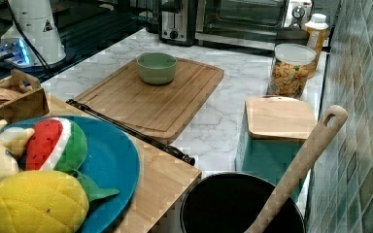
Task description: Open the drawer.
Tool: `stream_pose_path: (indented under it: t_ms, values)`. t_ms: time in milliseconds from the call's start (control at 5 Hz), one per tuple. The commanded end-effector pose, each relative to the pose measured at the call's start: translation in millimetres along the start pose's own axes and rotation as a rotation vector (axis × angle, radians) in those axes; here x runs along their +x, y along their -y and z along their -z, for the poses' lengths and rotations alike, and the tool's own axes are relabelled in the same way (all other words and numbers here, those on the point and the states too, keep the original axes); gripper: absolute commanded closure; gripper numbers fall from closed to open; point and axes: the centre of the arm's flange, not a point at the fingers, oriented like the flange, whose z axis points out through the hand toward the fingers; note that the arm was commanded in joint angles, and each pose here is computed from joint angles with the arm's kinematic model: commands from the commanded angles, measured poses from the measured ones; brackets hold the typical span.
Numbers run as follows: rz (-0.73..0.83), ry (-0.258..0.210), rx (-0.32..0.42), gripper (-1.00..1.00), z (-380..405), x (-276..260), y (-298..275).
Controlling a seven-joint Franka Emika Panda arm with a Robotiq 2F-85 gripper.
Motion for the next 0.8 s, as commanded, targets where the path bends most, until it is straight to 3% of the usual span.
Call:
stream_pose_path:
  t_ms: [200, 800]
  values:
    - [0.256, -0.062, -0.05, -1.0, -19.6, 30.0, -84.8]
    - [0.435, -0.189, -0.115, -1.0, -34.2, 72.9, -155.0]
